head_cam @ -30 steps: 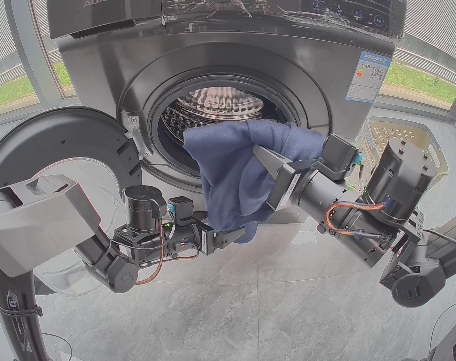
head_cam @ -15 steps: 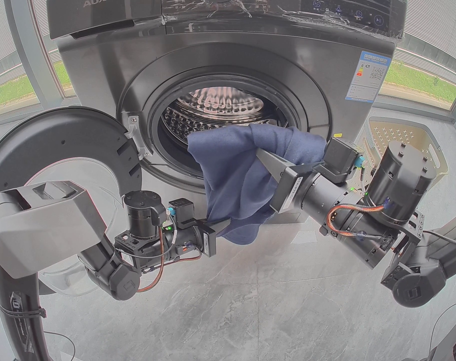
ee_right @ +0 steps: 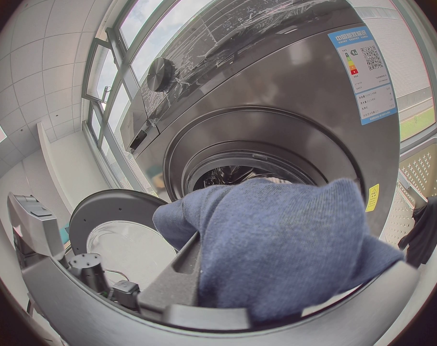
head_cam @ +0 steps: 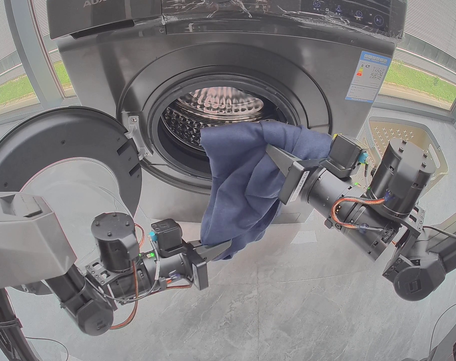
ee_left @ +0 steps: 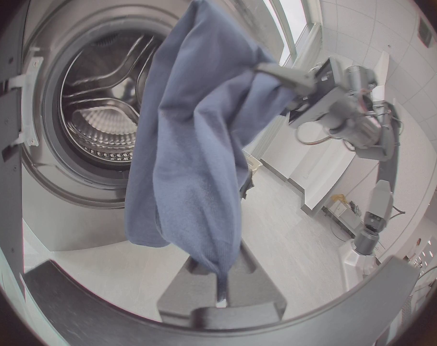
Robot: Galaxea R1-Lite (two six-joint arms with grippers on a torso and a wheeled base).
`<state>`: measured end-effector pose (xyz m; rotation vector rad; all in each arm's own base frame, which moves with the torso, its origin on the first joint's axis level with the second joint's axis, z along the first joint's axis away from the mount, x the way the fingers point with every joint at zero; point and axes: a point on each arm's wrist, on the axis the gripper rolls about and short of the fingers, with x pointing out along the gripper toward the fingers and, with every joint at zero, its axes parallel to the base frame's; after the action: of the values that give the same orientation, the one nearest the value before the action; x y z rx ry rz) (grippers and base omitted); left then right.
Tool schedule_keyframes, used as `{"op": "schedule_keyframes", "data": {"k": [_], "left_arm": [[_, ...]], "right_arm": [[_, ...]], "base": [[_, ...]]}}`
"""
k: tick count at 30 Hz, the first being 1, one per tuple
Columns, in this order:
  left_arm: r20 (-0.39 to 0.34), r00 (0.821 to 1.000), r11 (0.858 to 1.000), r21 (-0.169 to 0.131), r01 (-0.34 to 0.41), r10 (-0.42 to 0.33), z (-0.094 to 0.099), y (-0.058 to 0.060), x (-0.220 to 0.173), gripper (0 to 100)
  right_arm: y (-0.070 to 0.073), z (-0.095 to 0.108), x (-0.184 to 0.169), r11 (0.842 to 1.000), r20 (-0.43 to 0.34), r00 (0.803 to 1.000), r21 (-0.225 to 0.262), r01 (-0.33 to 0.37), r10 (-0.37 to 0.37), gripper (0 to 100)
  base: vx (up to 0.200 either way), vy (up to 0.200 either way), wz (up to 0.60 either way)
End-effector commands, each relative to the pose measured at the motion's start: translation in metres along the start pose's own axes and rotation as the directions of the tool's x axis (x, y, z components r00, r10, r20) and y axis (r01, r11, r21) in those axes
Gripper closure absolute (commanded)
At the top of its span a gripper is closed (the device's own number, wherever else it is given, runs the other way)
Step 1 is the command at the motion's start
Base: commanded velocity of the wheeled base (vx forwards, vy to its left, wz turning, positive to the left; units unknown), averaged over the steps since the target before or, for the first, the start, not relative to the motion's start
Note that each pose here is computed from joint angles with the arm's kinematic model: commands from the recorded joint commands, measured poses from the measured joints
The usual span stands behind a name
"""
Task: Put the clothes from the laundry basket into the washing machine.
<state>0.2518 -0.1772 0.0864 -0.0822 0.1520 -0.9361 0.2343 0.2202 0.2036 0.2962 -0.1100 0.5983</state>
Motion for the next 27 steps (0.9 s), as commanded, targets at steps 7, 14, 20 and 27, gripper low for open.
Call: {"op": "schedule_keyframes", "data": {"k": [7,14,20,27], "left_arm": [[0.088,0.993,0.997,0.043,0.069,-0.073,0.025,-0.042,-0.075,100],[0.187,0.981,0.997,0.063,0.048,-0.059,0.047,-0.039,-0.073,100],[0.228,0.973,0.999,0.022,0.037,-0.041,0.057,-0.033,-0.068,100],[0.28,0.96,1.0,0.015,0.017,-0.02,0.068,-0.032,-0.062,100]], "right_arm": [[-0.005,-0.016,-0.008,1.0,-0.068,0.998,-0.002,0.004,-0.004,100],[-0.01,-0.04,-0.028,1.0,-0.188,0.982,-0.014,-0.014,0.011,0],[-0.019,-0.062,-0.05,0.999,-0.301,0.953,-0.038,0.005,-0.016,0],[-0.026,-0.072,-0.065,0.999,-0.367,0.93,-0.05,-0.011,-0.008,0]], "base": [[0.0,0.0,0.0],[0.0,0.0,0.0],[0.0,0.0,0.0],[0.0,0.0,0.0]]}}
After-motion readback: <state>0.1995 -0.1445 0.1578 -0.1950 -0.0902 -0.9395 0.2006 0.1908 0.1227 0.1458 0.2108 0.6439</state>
